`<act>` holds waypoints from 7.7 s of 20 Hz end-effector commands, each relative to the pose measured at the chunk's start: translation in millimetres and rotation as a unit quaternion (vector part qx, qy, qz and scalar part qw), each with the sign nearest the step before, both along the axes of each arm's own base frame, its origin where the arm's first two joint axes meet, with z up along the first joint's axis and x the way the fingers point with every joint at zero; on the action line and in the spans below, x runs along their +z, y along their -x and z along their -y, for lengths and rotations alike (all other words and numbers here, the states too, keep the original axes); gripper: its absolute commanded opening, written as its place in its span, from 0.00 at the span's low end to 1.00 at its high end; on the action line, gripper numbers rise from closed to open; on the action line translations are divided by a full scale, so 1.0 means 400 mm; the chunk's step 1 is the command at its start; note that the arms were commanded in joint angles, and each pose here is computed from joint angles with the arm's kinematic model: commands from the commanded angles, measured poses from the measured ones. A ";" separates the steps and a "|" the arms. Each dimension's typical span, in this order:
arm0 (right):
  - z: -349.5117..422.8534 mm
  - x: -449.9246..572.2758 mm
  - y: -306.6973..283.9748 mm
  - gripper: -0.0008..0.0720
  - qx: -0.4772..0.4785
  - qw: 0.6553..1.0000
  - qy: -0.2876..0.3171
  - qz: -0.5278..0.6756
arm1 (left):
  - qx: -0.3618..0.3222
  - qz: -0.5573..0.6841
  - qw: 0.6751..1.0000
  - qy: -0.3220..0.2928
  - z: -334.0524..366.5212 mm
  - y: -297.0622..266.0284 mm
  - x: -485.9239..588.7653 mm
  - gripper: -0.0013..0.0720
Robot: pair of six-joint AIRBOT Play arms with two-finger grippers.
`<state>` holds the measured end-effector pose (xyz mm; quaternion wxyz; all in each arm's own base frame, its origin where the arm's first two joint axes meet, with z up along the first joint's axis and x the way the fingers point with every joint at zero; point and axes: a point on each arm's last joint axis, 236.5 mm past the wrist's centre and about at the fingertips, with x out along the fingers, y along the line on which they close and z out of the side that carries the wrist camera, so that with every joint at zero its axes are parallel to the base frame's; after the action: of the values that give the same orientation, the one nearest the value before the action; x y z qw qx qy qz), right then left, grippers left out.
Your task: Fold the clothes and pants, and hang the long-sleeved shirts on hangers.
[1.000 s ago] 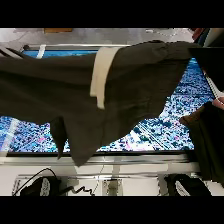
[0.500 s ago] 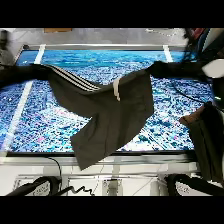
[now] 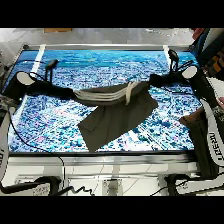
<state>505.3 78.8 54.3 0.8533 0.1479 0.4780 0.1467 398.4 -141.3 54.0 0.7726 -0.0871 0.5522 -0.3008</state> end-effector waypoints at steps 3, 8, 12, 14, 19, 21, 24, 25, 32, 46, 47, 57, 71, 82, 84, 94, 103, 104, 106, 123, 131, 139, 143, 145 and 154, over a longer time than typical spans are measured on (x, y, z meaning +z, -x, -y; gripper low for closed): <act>0.199 -0.106 0.123 0.04 0.019 0.982 0.147 -0.116 | -0.113 -0.163 0.979 0.038 0.170 0.247 -0.010 0.03; 0.270 -0.122 0.158 0.04 0.032 0.966 0.213 -0.143 | -0.201 -0.203 0.957 0.057 0.324 0.395 0.001 0.03; 0.277 -0.134 0.213 0.04 0.051 0.956 0.222 -0.187 | -0.230 -0.210 0.949 -0.052 0.285 0.445 -0.068 0.03; 0.280 -0.141 0.233 0.05 0.055 0.952 0.223 -0.204 | -0.209 -0.200 0.949 -0.125 0.227 0.422 -0.114 0.03; 0.287 -0.135 0.159 0.93 0.042 0.961 0.231 -0.147 | -0.201 -0.200 0.950 -0.132 0.227 0.404 -0.153 0.97; 0.292 -0.122 0.103 0.93 0.018 0.967 0.231 -0.103 | -0.192 -0.195 0.953 -0.131 0.237 0.383 -0.178 0.97; 0.308 -0.169 0.073 0.91 -0.007 0.973 0.205 -0.105 | -0.191 -0.208 0.950 -0.134 0.238 0.382 -0.205 0.97; 0.317 -0.201 0.074 0.91 -0.015 0.975 0.189 -0.118 | -0.191 -0.211 0.949 -0.135 0.238 0.382 -0.211 0.97; 0.256 -0.317 0.061 0.86 0.025 0.990 -0.059 -0.124 | -0.198 -0.209 0.945 -0.154 0.218 0.375 -0.231 0.97; 0.180 -0.430 0.163 0.77 0.100 0.968 -0.059 -0.220 | -0.188 -0.175 0.948 -0.187 0.189 0.332 -0.252 0.97; 0.147 -0.420 0.177 0.77 0.111 0.962 -0.092 -0.230 | -0.189 -0.172 0.947 -0.196 0.179 0.328 -0.256 0.97; -0.077 -0.369 0.241 0.77 0.218 0.927 -0.168 -0.255 | -0.167 -0.054 0.930 -0.323 0.043 0.165 -0.286 0.97; -0.463 -0.316 0.214 0.05 0.324 0.929 -0.092 -0.155 | -0.081 0.085 0.953 -0.280 0.017 0.000 -0.158 0.96; 0.128 0.315 0.015 0.05 -0.009 1.000 0.009 0.001 | 0.018 0.320 0.925 -0.206 -0.068 0.114 0.386 0.96; 0.287 0.425 0.074 0.05 -0.087 0.994 0.048 0.038 | 0.026 0.343 0.918 -0.197 -0.077 0.142 0.435 0.96; 0.805 0.807 0.627 0.05 -0.512 0.826 0.191 0.135 | 0.032 0.363 0.912 -0.190 -0.086 0.167 0.475 0.96; 0.874 0.895 1.011 0.05 -0.683 0.671 0.267 0.111 | 0.035 0.374 0.908 -0.185 -0.081 0.157 0.486 0.96; 0.869 0.888 1.008 0.05 -0.682 0.675 0.262 0.107 | 0.036 0.376 0.907 -0.184 -0.080 0.153 0.488 0.96; 0.851 0.880 0.981 0.05 -0.669 0.693 0.245 0.111 | 0.036 0.376 0.907 -0.184 -0.079 0.149 0.486 0.96; 0.687 0.910 0.823 0.94 -0.580 0.781 0.125 0.194 | 0.034 0.369 0.910 -0.185 -0.074 0.142 0.473 0.96; 0.335 0.938 0.557 0.05 -0.217 0.935 -0.043 0.275 | 0.031 0.365 0.911 -0.188 -0.058 0.093 0.441 0.02; 0.064 0.707 0.370 0.05 -0.009 0.986 0.048 0.158 | 0.121 0.397 0.899 -0.139 -0.086 -0.004 0.490 0.03; -0.126 0.476 0.248 0.05 0.132 0.966 0.200 0.095 | 0.151 0.324 0.917 -0.175 -0.177 -0.001 0.402 0.03; -0.189 0.366 0.188 0.05 0.178 0.948 0.255 0.074 | 0.166 0.266 0.927 -0.205 -0.246 0.014 0.335 0.03; 0.032 0.241 0.139 0.05 0.047 0.953 0.295 -0.045 | 0.194 0.200 0.933 -0.228 -0.331 0.022 0.259 0.03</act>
<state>451.0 98.8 147.1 0.8272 -0.1505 0.5347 0.0848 391.7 -12.9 163.1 0.9145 0.0515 0.4003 -0.0267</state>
